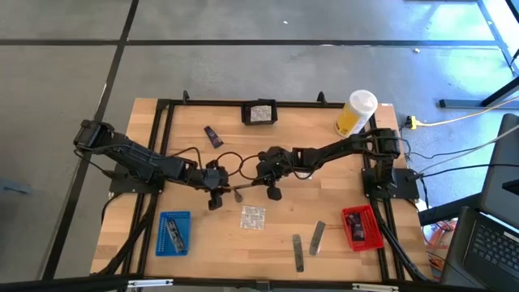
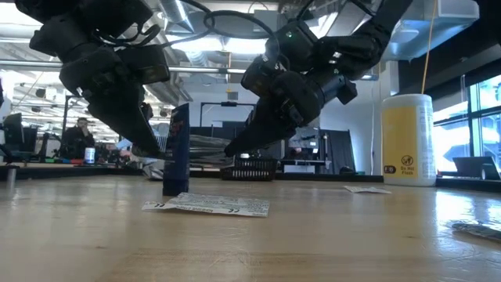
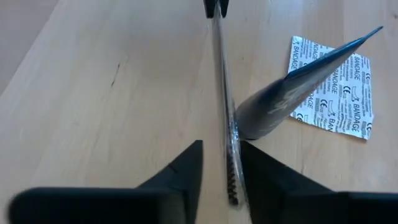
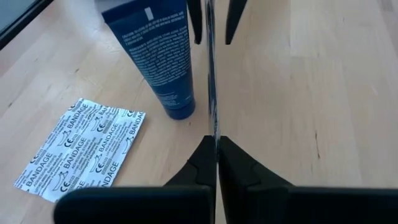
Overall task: Pick & Place Travel size toiletries
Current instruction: Put the black comb into the blue bin
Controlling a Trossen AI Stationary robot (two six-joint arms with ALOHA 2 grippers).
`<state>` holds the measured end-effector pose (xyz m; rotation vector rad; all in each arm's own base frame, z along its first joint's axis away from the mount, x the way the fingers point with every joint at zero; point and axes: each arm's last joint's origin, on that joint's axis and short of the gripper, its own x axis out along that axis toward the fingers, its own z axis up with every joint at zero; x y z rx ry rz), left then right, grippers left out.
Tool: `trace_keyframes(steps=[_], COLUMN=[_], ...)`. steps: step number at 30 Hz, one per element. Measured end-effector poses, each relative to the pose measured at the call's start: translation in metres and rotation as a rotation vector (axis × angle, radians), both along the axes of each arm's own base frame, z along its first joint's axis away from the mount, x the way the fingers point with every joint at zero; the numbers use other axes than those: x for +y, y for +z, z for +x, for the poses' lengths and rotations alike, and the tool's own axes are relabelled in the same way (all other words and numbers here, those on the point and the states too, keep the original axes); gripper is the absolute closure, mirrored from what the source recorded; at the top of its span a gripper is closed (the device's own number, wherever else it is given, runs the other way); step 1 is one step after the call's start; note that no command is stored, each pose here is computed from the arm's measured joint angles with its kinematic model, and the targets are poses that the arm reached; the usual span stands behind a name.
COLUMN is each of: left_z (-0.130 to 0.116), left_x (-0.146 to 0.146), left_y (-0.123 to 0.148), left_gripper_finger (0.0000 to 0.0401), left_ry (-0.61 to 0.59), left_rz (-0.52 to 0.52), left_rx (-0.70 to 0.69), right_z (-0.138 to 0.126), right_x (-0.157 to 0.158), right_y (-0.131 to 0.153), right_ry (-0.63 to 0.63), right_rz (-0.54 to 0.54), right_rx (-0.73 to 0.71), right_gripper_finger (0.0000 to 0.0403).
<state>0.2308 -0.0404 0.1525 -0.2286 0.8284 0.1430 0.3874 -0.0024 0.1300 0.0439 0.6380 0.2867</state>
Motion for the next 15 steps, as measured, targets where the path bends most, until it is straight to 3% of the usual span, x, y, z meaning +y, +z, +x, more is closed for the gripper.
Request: trace_keyframes(steps=[5, 11, 15], left_z=[0.0, 0.0, 0.0], left_x=[0.0, 0.0, 0.0], left_y=[0.0, 0.0, 0.0], left_gripper_finger=[0.0386, 0.0392, 0.0394], left_ry=[0.001, 0.002, 0.002], left_rz=[0.0, -0.001, -0.001], left_rx=[0.0, 0.0, 0.0], right_z=[0.0, -0.0001, -0.0002], right_x=[0.0, 0.0001, 0.0001], right_y=[0.0, 0.0, -0.0002], right_ry=[0.001, 0.001, -0.006], right_rz=[0.001, 0.005, 0.015], right_rx=[0.0, 0.001, 0.007], right_gripper_finger=[0.0403, 0.0402, 0.0378])
